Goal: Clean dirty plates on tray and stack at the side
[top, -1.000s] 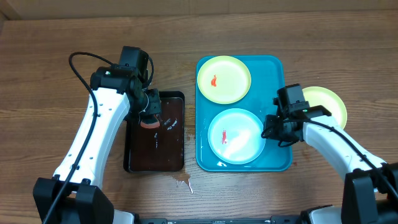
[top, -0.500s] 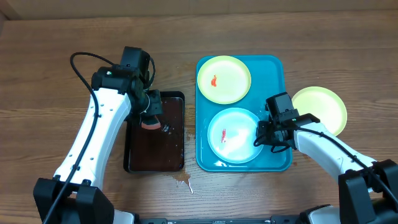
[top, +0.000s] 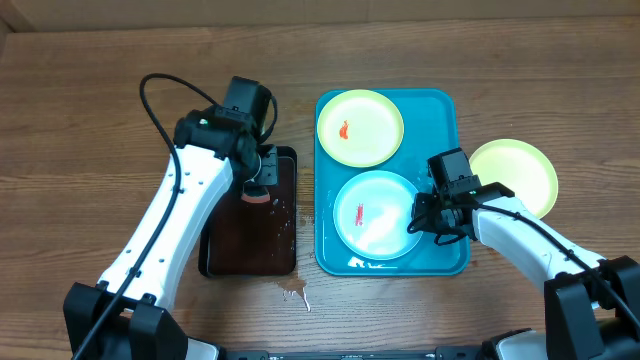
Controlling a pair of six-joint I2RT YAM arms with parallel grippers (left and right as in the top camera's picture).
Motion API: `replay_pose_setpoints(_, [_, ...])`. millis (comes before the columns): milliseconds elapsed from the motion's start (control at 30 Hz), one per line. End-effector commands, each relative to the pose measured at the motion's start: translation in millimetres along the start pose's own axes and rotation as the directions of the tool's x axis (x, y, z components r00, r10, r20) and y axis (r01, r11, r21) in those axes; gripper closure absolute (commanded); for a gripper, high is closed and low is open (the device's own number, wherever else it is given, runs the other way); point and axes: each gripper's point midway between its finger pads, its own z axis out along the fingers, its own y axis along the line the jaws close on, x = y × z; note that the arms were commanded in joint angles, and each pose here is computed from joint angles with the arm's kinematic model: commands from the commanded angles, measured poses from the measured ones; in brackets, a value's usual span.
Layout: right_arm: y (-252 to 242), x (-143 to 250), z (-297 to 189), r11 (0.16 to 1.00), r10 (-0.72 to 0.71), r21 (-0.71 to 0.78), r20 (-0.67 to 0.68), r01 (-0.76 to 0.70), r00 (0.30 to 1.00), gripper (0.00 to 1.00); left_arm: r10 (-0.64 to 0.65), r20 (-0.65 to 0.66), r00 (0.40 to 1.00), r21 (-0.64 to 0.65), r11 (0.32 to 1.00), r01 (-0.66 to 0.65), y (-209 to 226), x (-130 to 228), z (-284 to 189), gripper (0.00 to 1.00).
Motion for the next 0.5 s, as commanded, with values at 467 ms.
replay_pose_setpoints(467, [-13,4,4,0.998,0.026,0.057,0.004,-0.026,1.000,0.96,-0.023,0.028,0.999,0.328,0.945,0.013,-70,-8,-26,0.96])
